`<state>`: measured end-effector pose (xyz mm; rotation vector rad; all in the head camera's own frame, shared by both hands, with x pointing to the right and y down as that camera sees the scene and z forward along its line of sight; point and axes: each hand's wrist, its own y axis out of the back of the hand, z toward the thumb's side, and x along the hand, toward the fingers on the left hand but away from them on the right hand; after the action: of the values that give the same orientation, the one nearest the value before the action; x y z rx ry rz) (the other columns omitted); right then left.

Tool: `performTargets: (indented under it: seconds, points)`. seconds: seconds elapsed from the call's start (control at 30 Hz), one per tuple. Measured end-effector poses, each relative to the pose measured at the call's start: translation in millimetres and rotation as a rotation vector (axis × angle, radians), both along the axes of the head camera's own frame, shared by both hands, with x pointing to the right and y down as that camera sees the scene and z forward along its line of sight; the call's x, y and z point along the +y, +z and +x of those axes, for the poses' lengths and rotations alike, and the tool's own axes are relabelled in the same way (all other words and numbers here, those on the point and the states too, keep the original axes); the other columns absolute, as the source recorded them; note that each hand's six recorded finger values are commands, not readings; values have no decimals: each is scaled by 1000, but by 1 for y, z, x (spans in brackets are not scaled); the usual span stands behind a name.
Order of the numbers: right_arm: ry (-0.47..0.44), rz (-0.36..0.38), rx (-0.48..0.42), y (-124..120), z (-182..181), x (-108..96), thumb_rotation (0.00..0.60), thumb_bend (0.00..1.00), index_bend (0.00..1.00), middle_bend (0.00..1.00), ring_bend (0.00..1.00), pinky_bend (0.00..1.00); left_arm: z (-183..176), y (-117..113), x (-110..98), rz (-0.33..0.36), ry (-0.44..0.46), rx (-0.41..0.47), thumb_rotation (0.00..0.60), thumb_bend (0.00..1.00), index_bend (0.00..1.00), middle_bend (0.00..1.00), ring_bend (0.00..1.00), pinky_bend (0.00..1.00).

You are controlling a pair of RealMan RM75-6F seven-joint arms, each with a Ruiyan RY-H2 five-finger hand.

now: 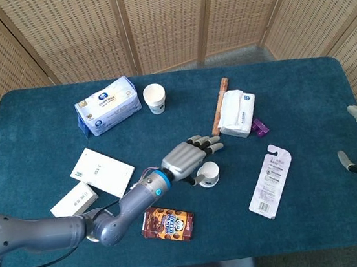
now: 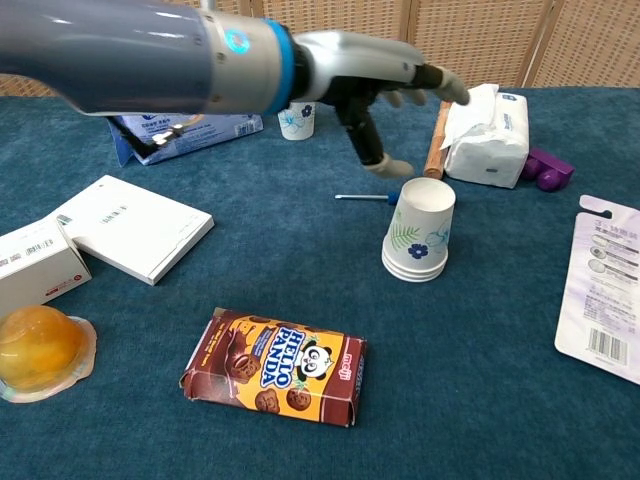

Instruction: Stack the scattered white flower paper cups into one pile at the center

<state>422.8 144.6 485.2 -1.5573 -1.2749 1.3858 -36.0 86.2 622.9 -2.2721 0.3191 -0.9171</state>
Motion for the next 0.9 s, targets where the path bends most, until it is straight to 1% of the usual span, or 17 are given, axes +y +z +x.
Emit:
performTargets:
  seconds: [0.17,0.27,0.47,0.57,0.7,0.77,0.9]
  points:
    - [-17,-5,-1,5,-4,-3,600,366,13,120,0,431,-34,-10,-1,28,-55,-9,600,432,0,0,0,69]
    - [-28,-12,7,8,-5,-4,600,367,14,119,0,430,-60,-19,0,54,-102,-12,600,432,0,0,0,69]
    - [-45,-28,44,14,-5,-5,600,366,14,120,0,426,-122,-38,8,107,-231,-15,600,432,0,0,0,70]
    - [-49,-32,65,17,-3,-5,600,367,14,120,0,423,-157,-46,17,132,-300,-23,600,432,0,0,0,70]
    - [-54,-35,91,20,-3,-4,600,366,14,120,0,419,-204,-59,36,162,-389,-44,600,432,0,0,0,70]
    - [-56,-35,105,21,-3,-4,600,367,13,120,0,413,-222,-65,45,176,-426,-52,600,432,0,0,0,69]
    - [-54,-52,142,24,-1,-1,600,367,6,112,0,369,-261,-82,65,220,-513,-77,600,432,0,0,0,69]
